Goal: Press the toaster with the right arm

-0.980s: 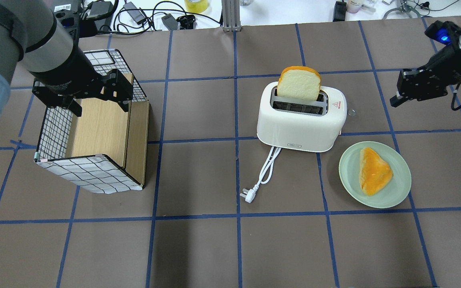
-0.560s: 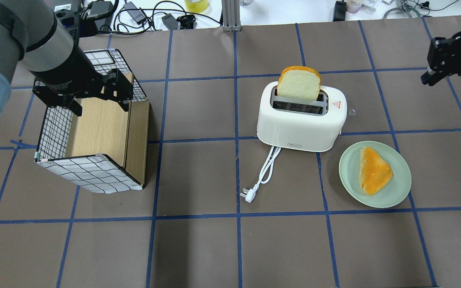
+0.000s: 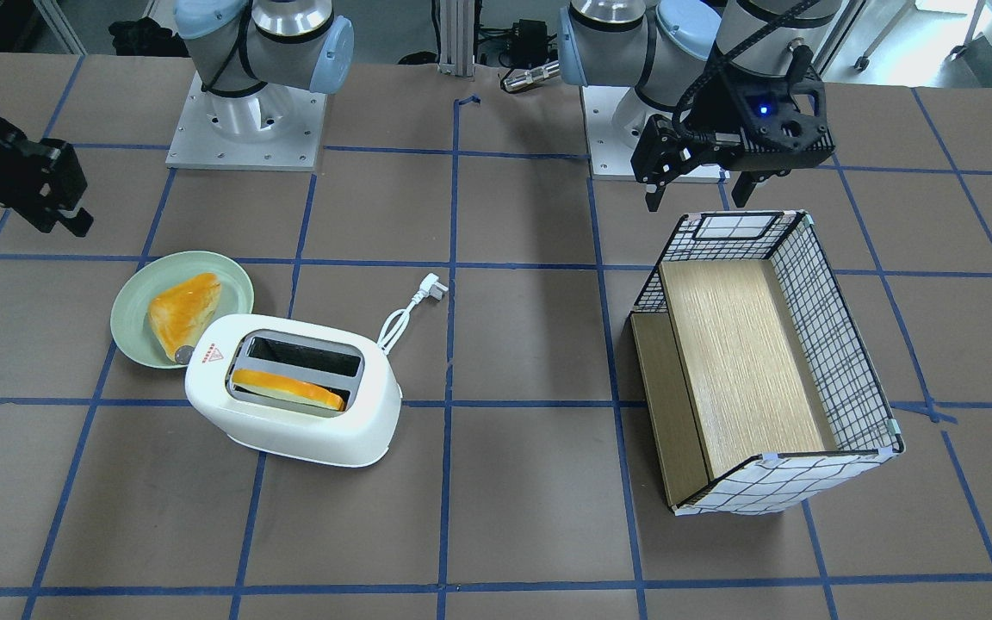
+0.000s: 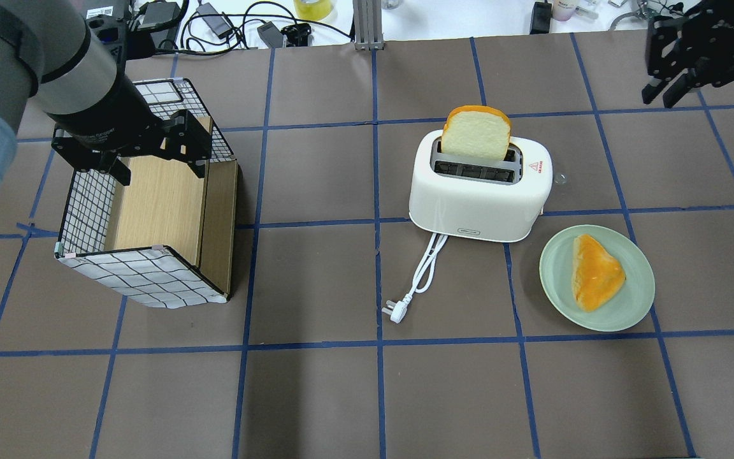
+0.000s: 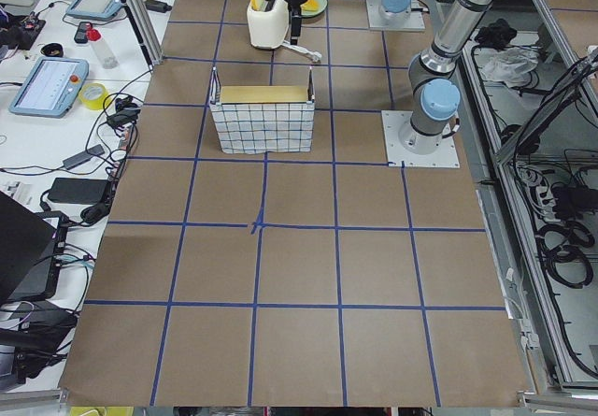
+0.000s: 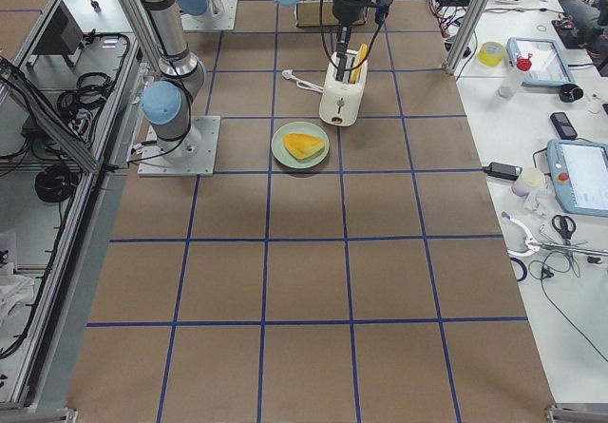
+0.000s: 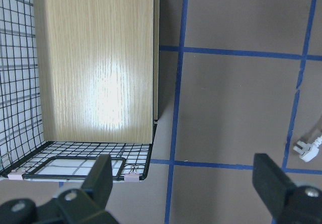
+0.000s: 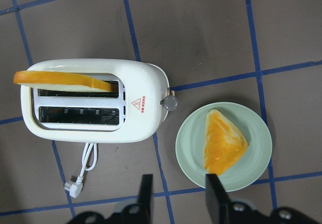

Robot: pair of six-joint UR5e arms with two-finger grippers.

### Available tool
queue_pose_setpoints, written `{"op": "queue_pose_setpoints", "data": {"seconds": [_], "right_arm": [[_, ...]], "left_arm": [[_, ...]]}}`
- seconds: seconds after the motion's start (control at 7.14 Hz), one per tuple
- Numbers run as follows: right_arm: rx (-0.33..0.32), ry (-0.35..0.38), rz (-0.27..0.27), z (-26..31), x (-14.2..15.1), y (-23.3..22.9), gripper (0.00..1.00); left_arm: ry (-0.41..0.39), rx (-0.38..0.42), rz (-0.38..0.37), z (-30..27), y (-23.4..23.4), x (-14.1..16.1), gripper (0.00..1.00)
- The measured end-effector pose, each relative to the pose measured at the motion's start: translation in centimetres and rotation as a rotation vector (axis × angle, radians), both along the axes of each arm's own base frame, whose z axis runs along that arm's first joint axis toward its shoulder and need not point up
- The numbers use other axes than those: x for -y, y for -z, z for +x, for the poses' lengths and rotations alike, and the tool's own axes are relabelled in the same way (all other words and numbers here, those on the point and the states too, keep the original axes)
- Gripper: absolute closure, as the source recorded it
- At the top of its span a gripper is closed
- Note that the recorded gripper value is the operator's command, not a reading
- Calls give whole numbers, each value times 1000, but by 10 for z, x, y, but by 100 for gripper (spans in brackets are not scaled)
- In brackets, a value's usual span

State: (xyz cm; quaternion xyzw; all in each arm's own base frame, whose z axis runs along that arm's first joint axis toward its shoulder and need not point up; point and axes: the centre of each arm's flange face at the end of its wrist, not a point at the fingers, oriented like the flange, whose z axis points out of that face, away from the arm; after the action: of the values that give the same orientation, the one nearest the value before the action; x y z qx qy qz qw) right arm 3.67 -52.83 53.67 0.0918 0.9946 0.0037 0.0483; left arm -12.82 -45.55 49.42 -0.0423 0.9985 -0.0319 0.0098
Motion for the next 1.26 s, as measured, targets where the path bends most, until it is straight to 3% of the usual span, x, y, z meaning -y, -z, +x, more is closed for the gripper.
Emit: {"op": "queue_pose_setpoints", "data": {"seconds": [0.42, 0.84, 1.26], "right_arm": [[-117, -15, -21, 64, -6, -4, 0], [-134, 27, -31, 94, -12, -2, 1], [-131, -32, -63, 107, -13, 4, 4]], "left_arm": [[0, 0, 0, 0, 0, 0, 0], [0, 0, 0, 0, 0, 0, 0], [0, 0, 0, 0, 0, 0, 0]]}}
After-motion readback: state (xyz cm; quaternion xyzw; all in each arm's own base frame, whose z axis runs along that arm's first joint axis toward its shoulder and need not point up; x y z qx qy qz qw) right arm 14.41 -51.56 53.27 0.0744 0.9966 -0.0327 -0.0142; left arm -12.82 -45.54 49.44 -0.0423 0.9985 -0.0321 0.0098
